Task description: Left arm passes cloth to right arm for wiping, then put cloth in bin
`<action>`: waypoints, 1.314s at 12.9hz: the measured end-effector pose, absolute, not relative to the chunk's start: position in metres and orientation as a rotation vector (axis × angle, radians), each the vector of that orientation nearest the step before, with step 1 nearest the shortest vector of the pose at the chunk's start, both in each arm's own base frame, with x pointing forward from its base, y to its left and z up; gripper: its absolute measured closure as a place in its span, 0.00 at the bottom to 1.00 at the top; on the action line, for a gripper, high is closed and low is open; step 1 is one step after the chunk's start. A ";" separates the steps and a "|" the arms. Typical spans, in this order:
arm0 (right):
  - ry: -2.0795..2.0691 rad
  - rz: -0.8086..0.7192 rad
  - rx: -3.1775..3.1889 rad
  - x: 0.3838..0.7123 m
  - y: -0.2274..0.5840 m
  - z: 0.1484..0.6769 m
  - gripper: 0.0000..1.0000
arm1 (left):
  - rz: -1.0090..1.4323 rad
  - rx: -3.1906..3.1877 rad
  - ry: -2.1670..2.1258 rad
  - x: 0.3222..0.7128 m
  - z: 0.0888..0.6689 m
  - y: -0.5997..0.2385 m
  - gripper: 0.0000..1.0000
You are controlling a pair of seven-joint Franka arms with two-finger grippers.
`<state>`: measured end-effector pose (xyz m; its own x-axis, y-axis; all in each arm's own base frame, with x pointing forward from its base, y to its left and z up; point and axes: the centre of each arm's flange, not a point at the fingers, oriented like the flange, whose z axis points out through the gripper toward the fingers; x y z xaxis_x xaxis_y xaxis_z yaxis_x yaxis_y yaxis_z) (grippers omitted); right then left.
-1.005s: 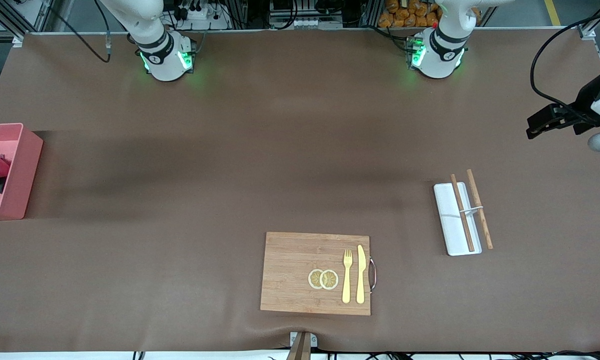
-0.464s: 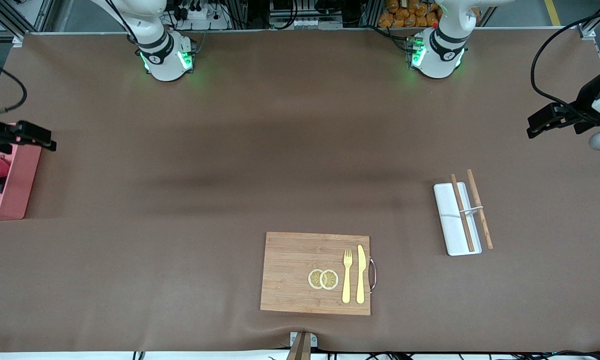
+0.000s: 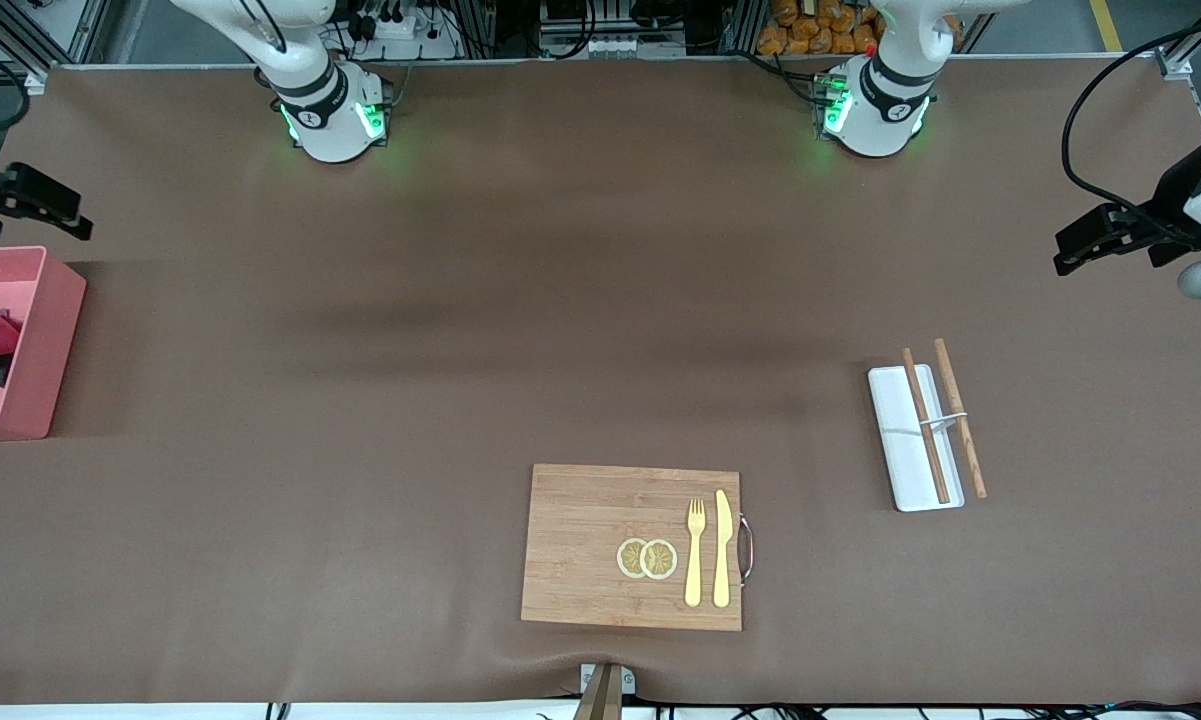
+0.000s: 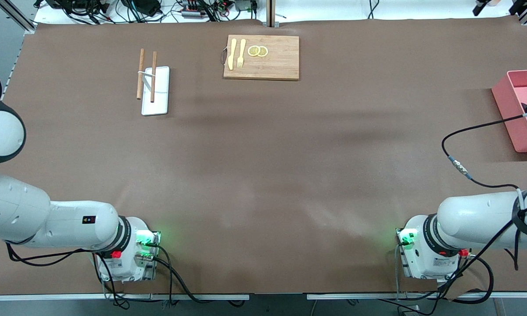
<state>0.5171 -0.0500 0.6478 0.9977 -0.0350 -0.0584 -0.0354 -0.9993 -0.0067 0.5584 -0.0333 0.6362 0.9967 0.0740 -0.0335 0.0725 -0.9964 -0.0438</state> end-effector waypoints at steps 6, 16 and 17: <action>0.134 0.085 -3.086 0.516 -0.054 0.647 0.00 | 0.053 -3.096 -0.118 0.558 0.637 -0.032 0.00; 0.120 0.080 -3.097 0.519 -0.051 0.646 0.00 | 0.045 -3.097 -0.119 0.558 0.639 -0.031 0.00; 0.121 0.080 -3.099 0.519 -0.051 0.646 0.00 | 0.043 -3.097 -0.118 0.558 0.640 -0.032 0.00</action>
